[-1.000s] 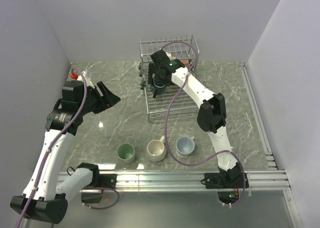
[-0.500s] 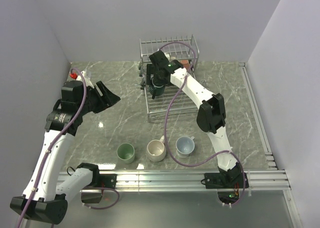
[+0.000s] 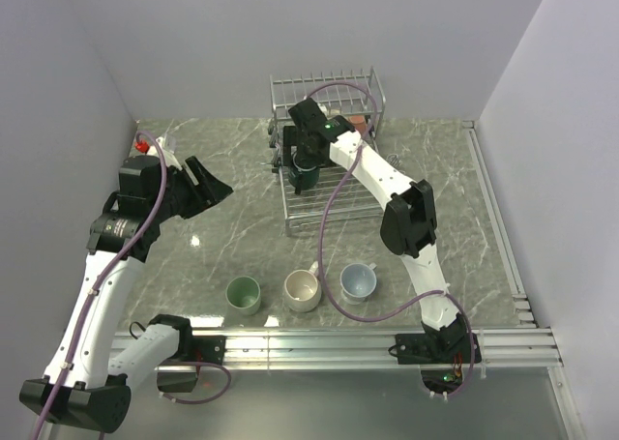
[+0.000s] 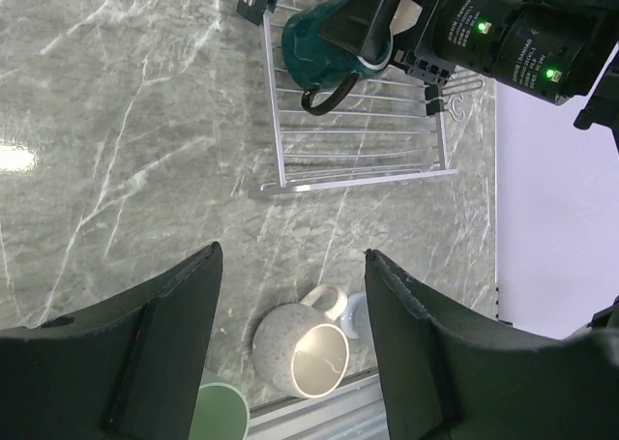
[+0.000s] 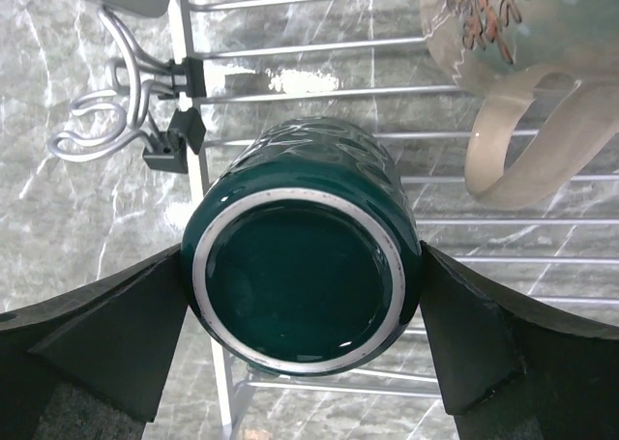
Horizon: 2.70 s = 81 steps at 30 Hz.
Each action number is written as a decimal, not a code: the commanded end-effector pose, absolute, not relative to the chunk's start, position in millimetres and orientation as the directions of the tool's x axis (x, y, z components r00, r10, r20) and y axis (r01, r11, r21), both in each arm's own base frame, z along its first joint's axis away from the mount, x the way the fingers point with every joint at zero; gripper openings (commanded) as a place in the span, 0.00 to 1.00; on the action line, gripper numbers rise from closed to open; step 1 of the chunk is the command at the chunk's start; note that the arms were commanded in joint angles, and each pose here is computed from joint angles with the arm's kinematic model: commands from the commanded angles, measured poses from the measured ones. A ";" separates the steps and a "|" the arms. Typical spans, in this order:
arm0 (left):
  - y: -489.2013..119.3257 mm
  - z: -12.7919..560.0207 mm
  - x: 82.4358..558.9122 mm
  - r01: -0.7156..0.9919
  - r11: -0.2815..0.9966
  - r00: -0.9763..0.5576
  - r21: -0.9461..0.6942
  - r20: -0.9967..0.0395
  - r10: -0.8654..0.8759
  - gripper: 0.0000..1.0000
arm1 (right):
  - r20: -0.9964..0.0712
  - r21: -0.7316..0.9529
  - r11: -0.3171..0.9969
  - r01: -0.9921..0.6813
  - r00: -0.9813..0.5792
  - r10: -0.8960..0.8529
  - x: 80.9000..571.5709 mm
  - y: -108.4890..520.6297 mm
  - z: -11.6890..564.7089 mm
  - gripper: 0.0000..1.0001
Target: Load the cups into the dish rack
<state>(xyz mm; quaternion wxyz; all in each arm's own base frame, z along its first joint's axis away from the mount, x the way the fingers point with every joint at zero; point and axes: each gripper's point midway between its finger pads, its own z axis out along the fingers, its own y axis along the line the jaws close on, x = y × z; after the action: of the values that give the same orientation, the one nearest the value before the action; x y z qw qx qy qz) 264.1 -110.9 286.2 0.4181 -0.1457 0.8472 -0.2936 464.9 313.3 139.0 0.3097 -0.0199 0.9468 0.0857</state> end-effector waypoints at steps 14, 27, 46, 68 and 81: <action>-113.8 292.1 268.3 0.030 0.776 -0.588 -0.630 -0.639 -0.496 0.65 | -0.598 0.177 0.977 -0.118 -0.801 0.012 454.8 314.4 152.9 1.00; -115.0 286.2 268.4 0.028 0.775 -0.597 -0.631 -0.633 -0.493 0.65 | -0.681 0.226 0.962 -0.150 -0.731 0.046 454.9 316.2 209.9 1.00; -111.9 283.5 266.7 0.018 0.781 -0.591 -0.624 -0.637 -0.495 0.65 | -0.593 0.371 0.916 -0.150 -0.798 0.109 445.6 317.0 226.8 1.00; -194.7 252.1 296.2 0.160 0.770 -0.708 -0.617 -0.615 -0.346 0.63 | -0.471 0.310 0.945 -0.108 -0.880 0.054 430.3 286.4 202.1 1.00; -307.9 231.2 341.0 0.219 0.654 -0.715 -0.724 -0.575 -0.398 0.62 | -0.315 0.465 0.884 0.047 -0.925 0.215 420.8 299.7 186.7 1.00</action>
<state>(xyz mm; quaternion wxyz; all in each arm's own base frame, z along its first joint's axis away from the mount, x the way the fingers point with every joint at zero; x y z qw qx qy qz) 315.4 -283.6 186.9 0.3096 -0.0356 0.8785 -0.3621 406.5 279.7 141.6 0.1474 0.0469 0.9746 0.1618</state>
